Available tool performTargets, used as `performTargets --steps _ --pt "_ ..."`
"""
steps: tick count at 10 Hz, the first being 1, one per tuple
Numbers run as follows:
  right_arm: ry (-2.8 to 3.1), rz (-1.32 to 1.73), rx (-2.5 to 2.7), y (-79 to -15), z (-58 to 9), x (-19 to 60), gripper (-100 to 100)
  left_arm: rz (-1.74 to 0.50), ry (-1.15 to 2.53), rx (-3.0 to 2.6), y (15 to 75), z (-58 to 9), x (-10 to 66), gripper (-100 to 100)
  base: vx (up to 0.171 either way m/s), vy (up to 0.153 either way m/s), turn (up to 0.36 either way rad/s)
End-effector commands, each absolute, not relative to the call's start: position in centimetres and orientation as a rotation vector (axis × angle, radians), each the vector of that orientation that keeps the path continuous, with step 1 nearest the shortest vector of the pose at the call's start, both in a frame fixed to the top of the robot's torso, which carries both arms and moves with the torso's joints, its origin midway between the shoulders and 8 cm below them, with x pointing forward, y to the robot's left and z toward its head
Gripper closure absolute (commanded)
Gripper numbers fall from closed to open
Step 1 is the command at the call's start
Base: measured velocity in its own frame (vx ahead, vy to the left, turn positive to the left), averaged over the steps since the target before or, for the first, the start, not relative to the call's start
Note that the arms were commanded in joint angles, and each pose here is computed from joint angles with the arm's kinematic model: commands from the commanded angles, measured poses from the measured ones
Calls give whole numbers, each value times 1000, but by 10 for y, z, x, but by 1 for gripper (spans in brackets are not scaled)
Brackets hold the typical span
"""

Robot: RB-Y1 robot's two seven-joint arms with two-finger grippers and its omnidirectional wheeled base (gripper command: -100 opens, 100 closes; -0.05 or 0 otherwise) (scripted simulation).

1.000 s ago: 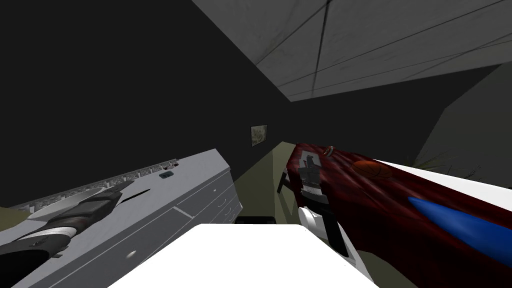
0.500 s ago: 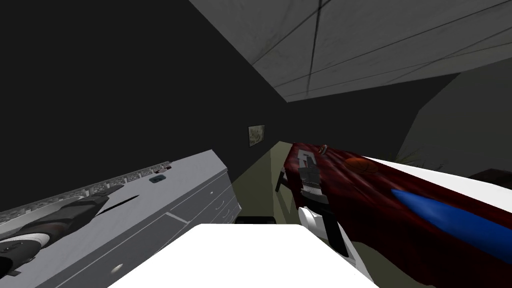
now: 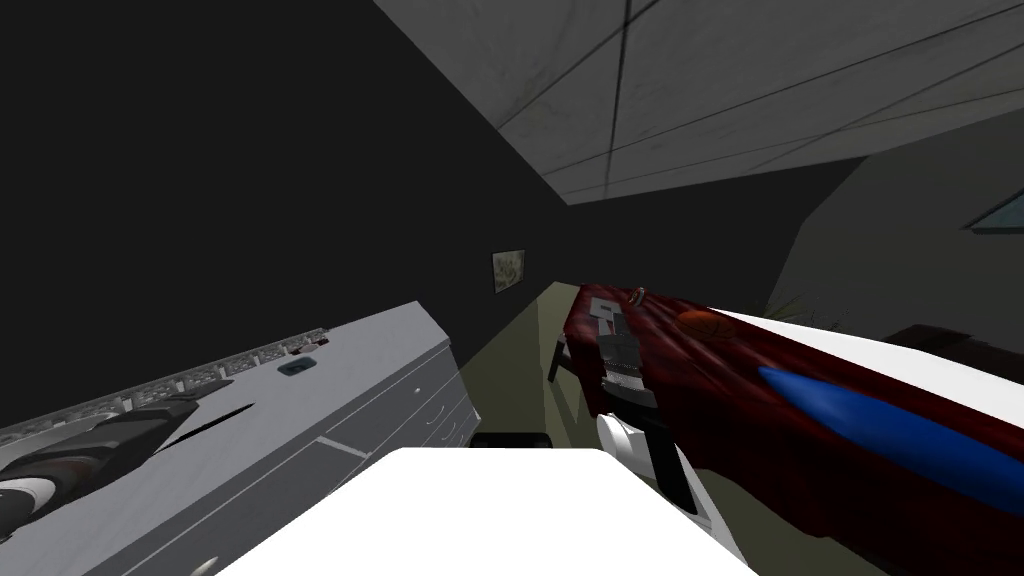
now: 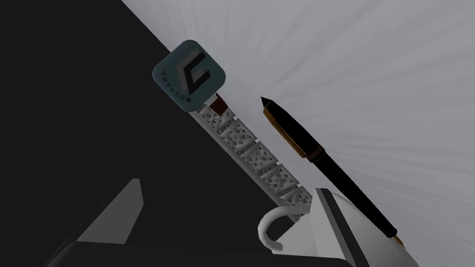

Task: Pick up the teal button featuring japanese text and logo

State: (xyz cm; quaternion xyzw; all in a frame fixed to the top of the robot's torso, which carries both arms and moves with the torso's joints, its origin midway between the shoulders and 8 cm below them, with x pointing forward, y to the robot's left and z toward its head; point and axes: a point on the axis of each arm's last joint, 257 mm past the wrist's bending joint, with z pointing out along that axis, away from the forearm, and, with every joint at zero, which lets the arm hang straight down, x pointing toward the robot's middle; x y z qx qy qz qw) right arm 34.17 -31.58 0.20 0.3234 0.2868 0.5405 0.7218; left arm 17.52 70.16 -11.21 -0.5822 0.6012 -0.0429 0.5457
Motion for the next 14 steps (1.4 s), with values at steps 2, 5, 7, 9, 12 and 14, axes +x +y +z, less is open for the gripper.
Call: performTargets --steps 2,5,7,9,12,14 --pt "633 1194 714 -316 2 342 0 -66 1472 -1431 712 -114 167 -100 5 -2 -135" --pt "634 1194 714 -316 2 342 0 -33 1523 -1484 720 -117 158 -100 4 -1 -91" --pt "634 1194 714 -316 2 342 0 1 1563 -1510 728 -115 153 -100 4 0 -96" --pt "634 1194 714 -316 2 342 0 -4 1581 -1543 725 -122 150 -100 3 2 -53" --pt "634 1194 714 -316 2 342 0 17 1632 -1592 728 -123 144 -100 5 4 -98" --pt "634 1194 714 -316 2 342 0 30 1682 -1636 729 -124 141 -100 6 8 -141"
